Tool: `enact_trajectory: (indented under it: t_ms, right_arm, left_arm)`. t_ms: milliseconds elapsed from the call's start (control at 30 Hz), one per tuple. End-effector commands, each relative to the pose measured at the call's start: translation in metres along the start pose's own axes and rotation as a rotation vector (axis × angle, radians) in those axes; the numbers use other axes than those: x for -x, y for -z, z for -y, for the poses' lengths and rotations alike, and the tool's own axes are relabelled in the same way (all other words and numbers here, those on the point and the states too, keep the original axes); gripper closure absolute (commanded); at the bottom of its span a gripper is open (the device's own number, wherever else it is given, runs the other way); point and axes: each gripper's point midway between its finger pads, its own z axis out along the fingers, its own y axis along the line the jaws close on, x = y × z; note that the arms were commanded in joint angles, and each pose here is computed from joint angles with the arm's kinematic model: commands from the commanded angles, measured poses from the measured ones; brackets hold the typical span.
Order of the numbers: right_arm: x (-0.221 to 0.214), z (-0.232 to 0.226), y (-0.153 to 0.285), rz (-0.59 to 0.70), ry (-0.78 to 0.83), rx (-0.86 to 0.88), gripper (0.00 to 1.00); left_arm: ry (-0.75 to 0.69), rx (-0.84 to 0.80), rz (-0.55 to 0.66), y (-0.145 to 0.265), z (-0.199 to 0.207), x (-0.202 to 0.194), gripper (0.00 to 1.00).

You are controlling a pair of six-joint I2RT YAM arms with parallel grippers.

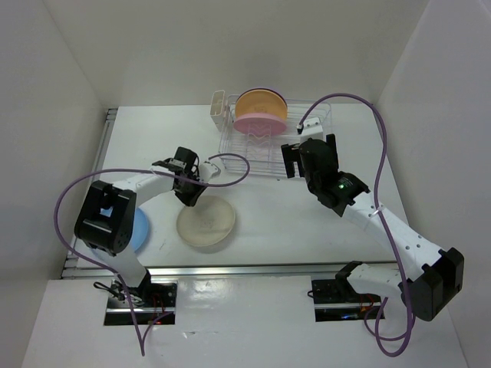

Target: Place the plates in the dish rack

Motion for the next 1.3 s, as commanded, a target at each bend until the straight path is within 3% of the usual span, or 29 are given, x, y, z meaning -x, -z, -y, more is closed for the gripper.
enact_trajectory:
  t_ms: [0, 100, 133, 233, 433, 567, 600, 667, 933, 1267]
  right_arm:
    - [0.012, 0.005, 0.002, 0.052, -0.026, -0.014, 0.0]
    - [0.012, 0.005, 0.002, 0.052, -0.026, -0.014, 0.0]
    - [0.012, 0.007, 0.002, 0.052, -0.026, -0.023, 0.0]
    - [0.012, 0.007, 0.002, 0.052, -0.026, -0.023, 0.0]
    - [0.012, 0.007, 0.002, 0.052, -0.026, -0.023, 0.0]
    - [0.014, 0.006, 0.0, 0.052, -0.026, -0.023, 0.0]
    - [0.014, 0.006, 0.0, 0.052, -0.026, -0.023, 0.0]
    - [0.014, 0.006, 0.0, 0.052, -0.017, -0.023, 0.0]
    - [0.015, 0.008, 0.001, 0.061, -0.023, -0.032, 0.0]
    - [0.014, 0.002, -0.005, 0.05, -0.006, -0.014, 0.0]
  left_arm:
    - [0.039, 0.055, -0.025, -0.009, -0.015, 0.004, 0.69]
    - [0.069, -0.003, -0.008, -0.007, -0.009, 0.006, 0.58]
    - [0.08, -0.008, -0.003, -0.007, -0.011, 0.005, 0.47]
    - [0.091, -0.012, -0.012, -0.008, -0.009, 0.001, 0.47]
    - [0.088, -0.071, -0.026, -0.011, 0.001, -0.002, 0.61]
    - [0.087, -0.164, -0.005, -0.012, 0.015, 0.005, 0.81]
    - [0.09, -0.178, -0.01, -0.014, 0.016, 0.006, 0.92]
    - [0.084, -0.183, -0.02, -0.016, 0.016, 0.005, 0.99]
    - [0.036, -0.011, 0.051, 0.012, -0.025, 0.04, 1.0]
    - [-0.006, 0.315, 0.518, 0.14, -0.101, 0.144, 1.0]
